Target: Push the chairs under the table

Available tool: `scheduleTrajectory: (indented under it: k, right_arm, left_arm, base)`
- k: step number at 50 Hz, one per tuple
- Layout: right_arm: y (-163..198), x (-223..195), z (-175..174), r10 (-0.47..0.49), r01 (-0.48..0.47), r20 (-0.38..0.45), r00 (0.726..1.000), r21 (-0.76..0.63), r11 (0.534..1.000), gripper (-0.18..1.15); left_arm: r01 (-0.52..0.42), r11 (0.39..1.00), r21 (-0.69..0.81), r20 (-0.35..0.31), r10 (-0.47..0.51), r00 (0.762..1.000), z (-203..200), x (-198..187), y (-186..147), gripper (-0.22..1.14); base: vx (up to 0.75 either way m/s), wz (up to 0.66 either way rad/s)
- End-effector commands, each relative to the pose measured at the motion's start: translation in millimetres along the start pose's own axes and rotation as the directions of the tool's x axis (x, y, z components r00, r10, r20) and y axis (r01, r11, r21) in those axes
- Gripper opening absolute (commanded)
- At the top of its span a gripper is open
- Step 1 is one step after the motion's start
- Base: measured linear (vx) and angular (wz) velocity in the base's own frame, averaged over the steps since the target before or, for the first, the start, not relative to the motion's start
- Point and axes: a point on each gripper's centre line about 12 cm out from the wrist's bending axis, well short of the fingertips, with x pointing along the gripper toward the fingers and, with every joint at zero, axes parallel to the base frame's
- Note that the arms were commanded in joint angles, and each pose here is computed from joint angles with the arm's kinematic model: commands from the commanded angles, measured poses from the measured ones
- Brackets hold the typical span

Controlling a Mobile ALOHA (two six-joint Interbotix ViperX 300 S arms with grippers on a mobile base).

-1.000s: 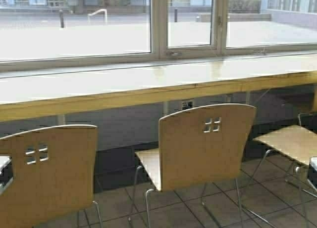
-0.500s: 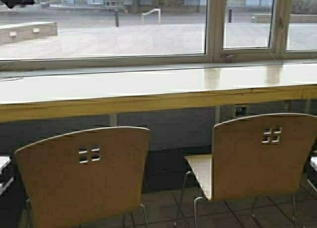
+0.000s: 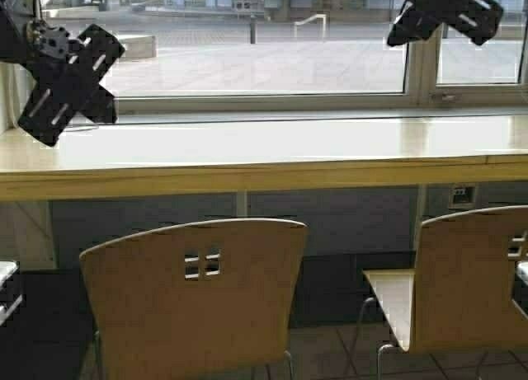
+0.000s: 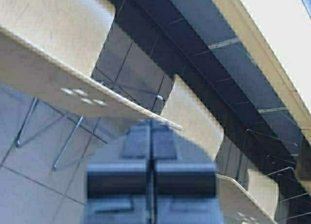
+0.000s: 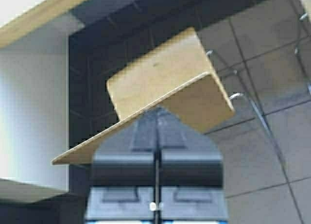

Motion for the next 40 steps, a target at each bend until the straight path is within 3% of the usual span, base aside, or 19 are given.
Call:
scheduleTrajectory:
  k: [1,8,13,20,22,26,30,36,40]
  right_arm:
    - [10,35,-4,-0.004,0.005,-0.045,0.999,0.003,1.0,0.05]
    - [10,73,-30,-0.033,0.031,-0.133,0.991,-0.014,0.999,0.1]
    - [7,100,-40,-0.055,0.055,-0.166,0.985,-0.006,0.998,0.23]
    - [0,124,-55,-0.084,0.105,-0.216,0.973,0.085,0.991,0.66]
    - [-5,132,-64,-0.1,0.134,-0.249,0.963,0.125,0.983,0.83]
    - [-9,143,-77,-0.111,0.184,-0.309,0.945,0.218,0.958,1.05]
    - [-12,152,-90,-0.111,0.245,-0.361,0.926,0.349,0.904,1.05]
    - [-14,162,-106,-0.1,0.321,-0.409,0.907,0.519,0.792,1.04]
    - [-9,172,-111,-0.084,0.337,-0.418,0.904,0.58,0.742,1.04]
  left_arm:
    - [0.003,0.998,-0.059,-0.022,-0.005,1.0,-12,18,-5,0.05]
    - [-0.041,0.989,-0.142,-0.036,0.037,0.999,-22,40,3,0.11]
    - [-0.063,0.983,-0.171,-0.042,0.056,0.998,-26,57,8,0.25]
    - [-0.096,0.973,-0.208,-0.044,0.089,0.995,-31,73,17,0.58]
    - [-0.11,0.968,-0.224,-0.047,0.101,0.994,-35,76,21,0.68]
    - [-0.149,0.946,-0.287,-0.051,0.14,0.989,-40,79,33,0.87]
    - [-0.171,0.925,-0.339,-0.06,0.16,0.985,-46,79,39,0.95]
    - [-0.202,0.889,-0.411,-0.073,0.188,0.979,-53,75,48,0.95]
    - [-0.224,0.864,-0.451,-0.071,0.216,0.974,-55,75,56,0.95]
  base:
    - [0.07,0.11]
    - [0.07,0.09]
    - [0.08,0.06]
    - [0.07,0.04]
    - [0.09,0.02]
    - [0.1,-0.02]
    - [0.11,-0.05]
    - [0.09,-0.04]
    - [0.07,0.01]
